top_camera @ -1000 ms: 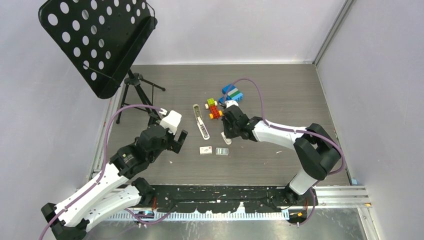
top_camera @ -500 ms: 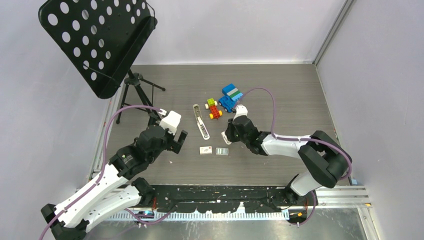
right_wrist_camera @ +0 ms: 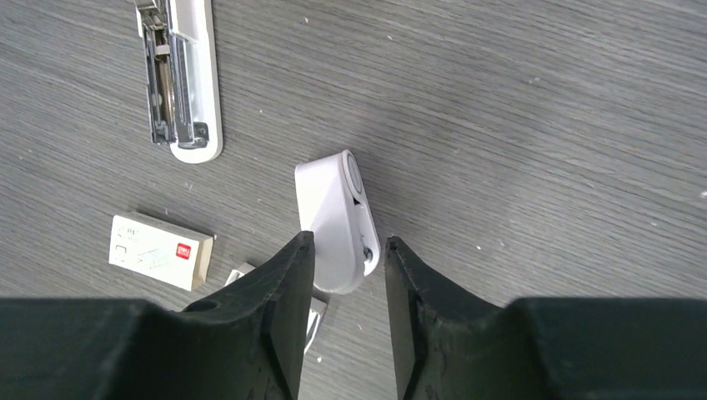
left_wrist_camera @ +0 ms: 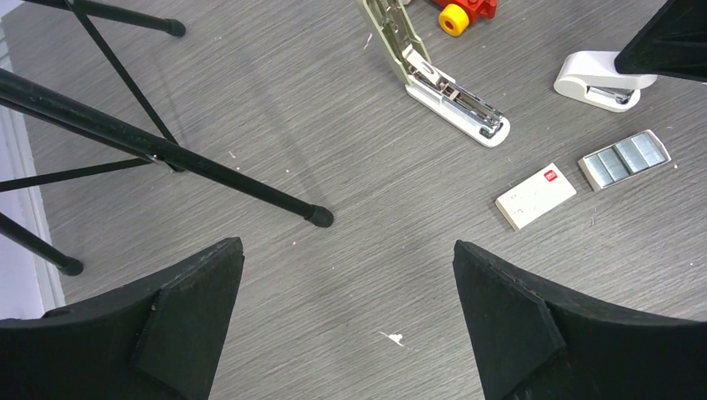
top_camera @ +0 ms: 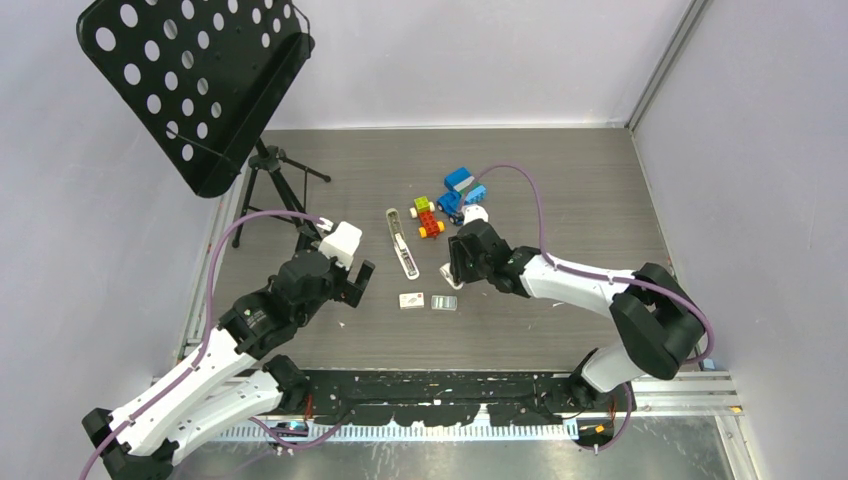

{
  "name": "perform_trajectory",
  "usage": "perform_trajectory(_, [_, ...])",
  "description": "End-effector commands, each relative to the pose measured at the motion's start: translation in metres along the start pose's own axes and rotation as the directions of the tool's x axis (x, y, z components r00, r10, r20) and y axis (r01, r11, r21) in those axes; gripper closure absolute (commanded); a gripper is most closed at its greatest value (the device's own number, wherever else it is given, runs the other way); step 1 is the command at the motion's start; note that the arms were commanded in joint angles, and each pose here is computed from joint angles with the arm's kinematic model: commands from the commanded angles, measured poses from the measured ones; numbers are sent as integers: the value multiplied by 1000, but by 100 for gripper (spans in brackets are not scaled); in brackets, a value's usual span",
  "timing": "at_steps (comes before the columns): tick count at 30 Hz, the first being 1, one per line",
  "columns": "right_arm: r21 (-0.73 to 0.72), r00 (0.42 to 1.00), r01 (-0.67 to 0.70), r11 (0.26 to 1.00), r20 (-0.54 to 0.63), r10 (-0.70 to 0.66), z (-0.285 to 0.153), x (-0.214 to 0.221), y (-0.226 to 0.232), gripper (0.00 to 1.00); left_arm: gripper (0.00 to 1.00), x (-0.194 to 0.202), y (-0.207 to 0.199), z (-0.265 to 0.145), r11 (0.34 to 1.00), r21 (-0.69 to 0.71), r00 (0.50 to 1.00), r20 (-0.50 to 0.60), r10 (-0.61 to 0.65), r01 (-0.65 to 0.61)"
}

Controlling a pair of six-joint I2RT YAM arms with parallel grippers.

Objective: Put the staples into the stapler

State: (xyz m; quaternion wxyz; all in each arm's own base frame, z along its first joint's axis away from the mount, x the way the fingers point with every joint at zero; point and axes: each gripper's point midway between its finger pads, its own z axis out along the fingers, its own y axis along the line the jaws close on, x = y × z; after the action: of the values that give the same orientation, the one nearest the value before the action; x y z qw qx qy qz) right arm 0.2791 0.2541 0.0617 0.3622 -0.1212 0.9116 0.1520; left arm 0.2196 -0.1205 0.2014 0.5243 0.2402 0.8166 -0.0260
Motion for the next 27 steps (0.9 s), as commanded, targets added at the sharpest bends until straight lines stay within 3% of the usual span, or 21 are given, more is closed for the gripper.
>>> perform_trajectory(1, [41,999,48,998,-28,-47,-28,-19,-2,57,0,-12,0,0,1000,6,999,51,-11,10])
perform_trajectory(9, [-16,985,112,994,-130,-113,-39,-18,11,50,0,-11,-1,1,1000,13,999,48,-11,10])
perform_trajectory(27, [-52,922,245,968,-295,-249,-10,-16,21,53,0,-10,-3,1,1000,24,999,42,-11,10])
